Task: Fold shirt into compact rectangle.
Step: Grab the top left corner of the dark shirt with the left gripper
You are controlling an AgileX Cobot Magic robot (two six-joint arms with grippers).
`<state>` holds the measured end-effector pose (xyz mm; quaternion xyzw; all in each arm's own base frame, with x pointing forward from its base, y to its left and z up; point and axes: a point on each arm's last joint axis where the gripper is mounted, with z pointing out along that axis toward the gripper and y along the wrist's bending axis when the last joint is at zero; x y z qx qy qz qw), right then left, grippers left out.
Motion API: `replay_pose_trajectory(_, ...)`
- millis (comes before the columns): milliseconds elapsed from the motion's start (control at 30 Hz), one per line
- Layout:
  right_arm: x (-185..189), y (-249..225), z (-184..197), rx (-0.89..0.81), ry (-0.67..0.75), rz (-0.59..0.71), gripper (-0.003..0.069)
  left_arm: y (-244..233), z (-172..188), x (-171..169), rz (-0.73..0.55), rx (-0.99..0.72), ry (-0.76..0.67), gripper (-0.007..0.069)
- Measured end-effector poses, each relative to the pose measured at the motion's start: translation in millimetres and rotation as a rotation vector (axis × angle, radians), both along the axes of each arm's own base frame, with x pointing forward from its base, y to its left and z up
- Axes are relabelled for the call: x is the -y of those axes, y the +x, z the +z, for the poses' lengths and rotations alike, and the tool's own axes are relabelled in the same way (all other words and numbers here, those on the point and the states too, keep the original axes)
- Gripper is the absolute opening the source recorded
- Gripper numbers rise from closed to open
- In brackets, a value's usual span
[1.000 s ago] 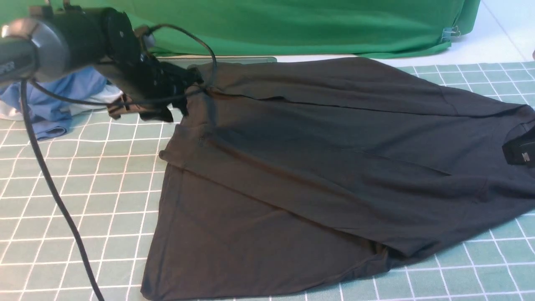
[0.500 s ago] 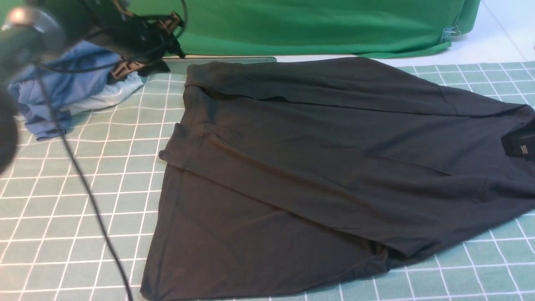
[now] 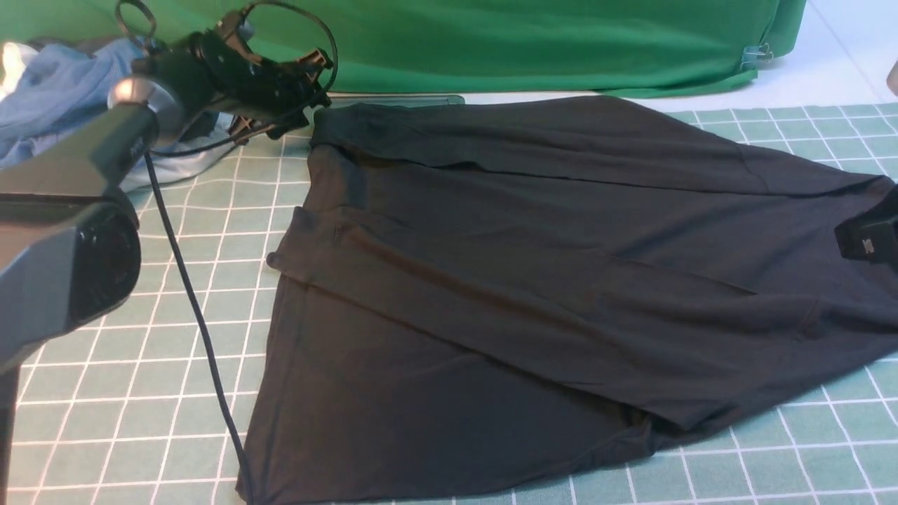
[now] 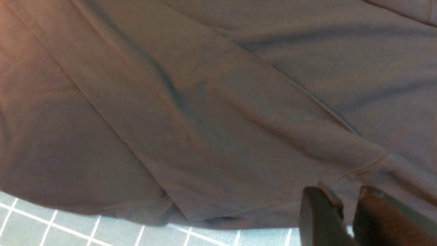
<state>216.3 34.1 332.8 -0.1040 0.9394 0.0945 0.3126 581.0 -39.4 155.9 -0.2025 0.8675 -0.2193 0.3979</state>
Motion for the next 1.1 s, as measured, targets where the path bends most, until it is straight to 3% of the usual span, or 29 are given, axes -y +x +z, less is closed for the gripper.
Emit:
replay_pose_trajectory(400,1,3,2,0.039,-0.002,-0.01,0.0186,5,-11,-1,0.018,0.048,0.021,0.0327)
replay_pose_trajectory(733,1,4,3,0.046,0.011,-0.029,0.0186,6,-15,3,0.036,0.033,-0.076,0.0327)
replay_pose_trajectory(1100,1,4,3,0.052,0.012,-0.032,0.0191,3,-16,6,-0.042,0.01,-0.023,0.0301)
